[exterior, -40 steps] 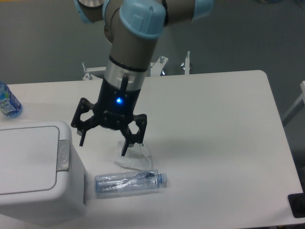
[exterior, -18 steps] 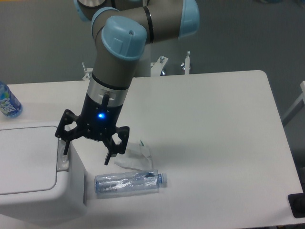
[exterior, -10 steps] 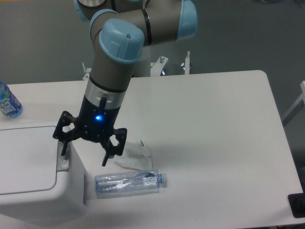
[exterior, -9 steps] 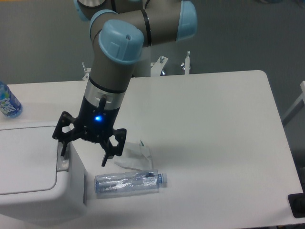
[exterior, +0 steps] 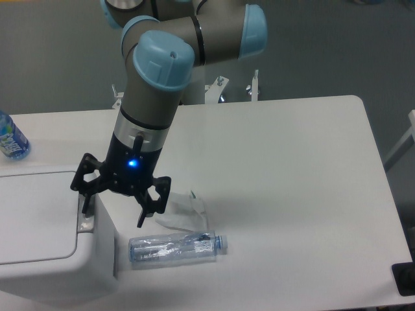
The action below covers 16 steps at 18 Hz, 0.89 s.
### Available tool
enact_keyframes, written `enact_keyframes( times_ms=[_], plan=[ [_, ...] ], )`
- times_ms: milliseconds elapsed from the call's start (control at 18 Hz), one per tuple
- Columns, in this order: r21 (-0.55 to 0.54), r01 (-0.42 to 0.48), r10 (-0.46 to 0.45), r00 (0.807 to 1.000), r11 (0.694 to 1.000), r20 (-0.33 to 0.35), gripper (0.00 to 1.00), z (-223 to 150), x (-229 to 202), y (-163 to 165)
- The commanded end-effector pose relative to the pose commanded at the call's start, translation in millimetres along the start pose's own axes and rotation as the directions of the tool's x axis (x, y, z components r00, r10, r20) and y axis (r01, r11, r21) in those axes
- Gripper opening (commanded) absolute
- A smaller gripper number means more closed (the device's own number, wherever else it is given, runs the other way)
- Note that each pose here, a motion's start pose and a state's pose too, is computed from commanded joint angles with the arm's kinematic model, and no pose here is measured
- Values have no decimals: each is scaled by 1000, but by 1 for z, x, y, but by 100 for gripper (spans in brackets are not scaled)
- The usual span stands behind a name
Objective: Open the trash can
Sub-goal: 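Push the gripper finger against the lid edge to flip it open, then lift the gripper up and away from the opened trash can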
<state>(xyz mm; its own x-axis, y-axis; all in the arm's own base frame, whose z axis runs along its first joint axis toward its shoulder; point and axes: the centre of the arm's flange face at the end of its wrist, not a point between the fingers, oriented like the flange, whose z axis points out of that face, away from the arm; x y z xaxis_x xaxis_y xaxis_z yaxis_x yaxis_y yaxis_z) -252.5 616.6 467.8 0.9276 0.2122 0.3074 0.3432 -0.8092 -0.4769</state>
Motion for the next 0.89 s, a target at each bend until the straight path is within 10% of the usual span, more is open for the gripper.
enact_keyframes(
  times_ms=[889],
  plan=[
    [66, -34, 33, 999, 997, 20, 100, -32, 8, -19]
  ],
)
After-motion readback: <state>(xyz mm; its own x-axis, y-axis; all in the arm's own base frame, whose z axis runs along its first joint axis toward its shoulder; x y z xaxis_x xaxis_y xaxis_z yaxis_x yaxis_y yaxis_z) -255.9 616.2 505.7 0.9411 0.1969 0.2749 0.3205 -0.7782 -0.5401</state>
